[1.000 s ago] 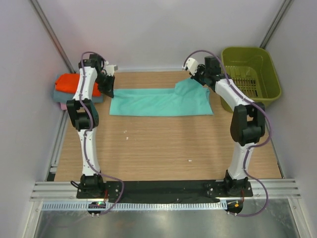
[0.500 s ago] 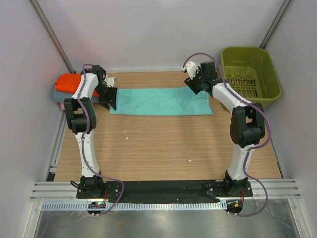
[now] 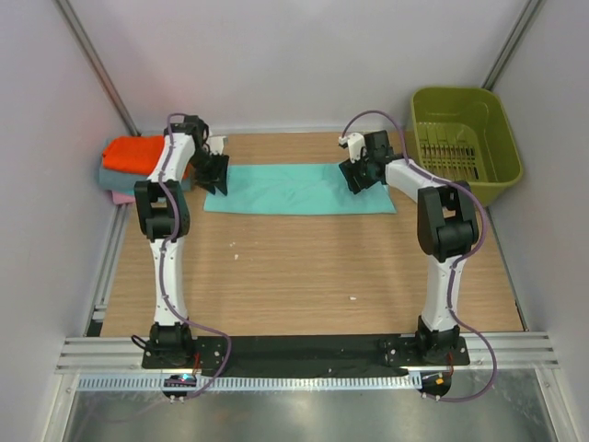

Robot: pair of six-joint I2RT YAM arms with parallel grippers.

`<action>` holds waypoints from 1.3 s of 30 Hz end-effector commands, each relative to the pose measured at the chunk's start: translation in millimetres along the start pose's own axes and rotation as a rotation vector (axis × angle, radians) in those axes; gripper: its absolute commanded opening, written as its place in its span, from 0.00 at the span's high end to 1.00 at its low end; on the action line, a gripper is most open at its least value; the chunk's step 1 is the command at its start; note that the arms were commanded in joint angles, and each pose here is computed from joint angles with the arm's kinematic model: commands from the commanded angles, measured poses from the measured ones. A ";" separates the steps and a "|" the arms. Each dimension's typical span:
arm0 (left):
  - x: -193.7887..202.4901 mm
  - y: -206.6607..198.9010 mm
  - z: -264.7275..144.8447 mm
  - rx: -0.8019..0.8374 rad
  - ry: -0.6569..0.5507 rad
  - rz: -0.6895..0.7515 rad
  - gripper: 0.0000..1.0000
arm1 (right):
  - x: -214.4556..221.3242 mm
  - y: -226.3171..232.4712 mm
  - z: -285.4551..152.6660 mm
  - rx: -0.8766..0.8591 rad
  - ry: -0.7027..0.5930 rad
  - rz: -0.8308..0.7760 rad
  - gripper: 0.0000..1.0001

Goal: Fold and stack the t-shirts
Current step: Fold the tshirt

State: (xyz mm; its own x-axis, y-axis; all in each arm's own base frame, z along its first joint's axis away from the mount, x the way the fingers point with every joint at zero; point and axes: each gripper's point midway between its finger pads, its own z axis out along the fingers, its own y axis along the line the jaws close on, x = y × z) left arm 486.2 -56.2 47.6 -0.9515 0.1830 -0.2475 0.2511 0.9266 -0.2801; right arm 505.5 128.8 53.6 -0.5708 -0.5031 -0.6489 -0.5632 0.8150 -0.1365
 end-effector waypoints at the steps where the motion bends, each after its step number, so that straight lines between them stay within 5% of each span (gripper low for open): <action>1: 11.2 -2.9 4.2 -0.008 0.033 -0.009 0.54 | -21.9 -1.0 2.1 -0.005 -0.032 0.057 0.37; 17: 75.7 -17.1 2.5 -0.044 0.201 0.017 0.59 | 1.7 0.3 15.0 -0.021 0.063 0.060 0.37; 31: 163.8 -81.3 -13.5 -0.186 0.348 0.280 0.60 | -93.8 -14.3 67.7 -0.014 -0.139 0.105 0.32; 39: 201.2 -114.3 -10.2 -0.214 0.389 0.382 0.59 | -123.5 -20.9 45.1 0.032 -0.205 0.093 0.29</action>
State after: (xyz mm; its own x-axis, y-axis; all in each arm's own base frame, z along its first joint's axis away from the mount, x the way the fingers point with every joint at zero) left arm 267.8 -114.8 30.6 -0.8180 0.5621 0.1220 0.5562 0.8271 -0.0809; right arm 603.2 181.5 49.5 -0.5612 -0.3897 -0.7302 -0.5127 0.8563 -0.0629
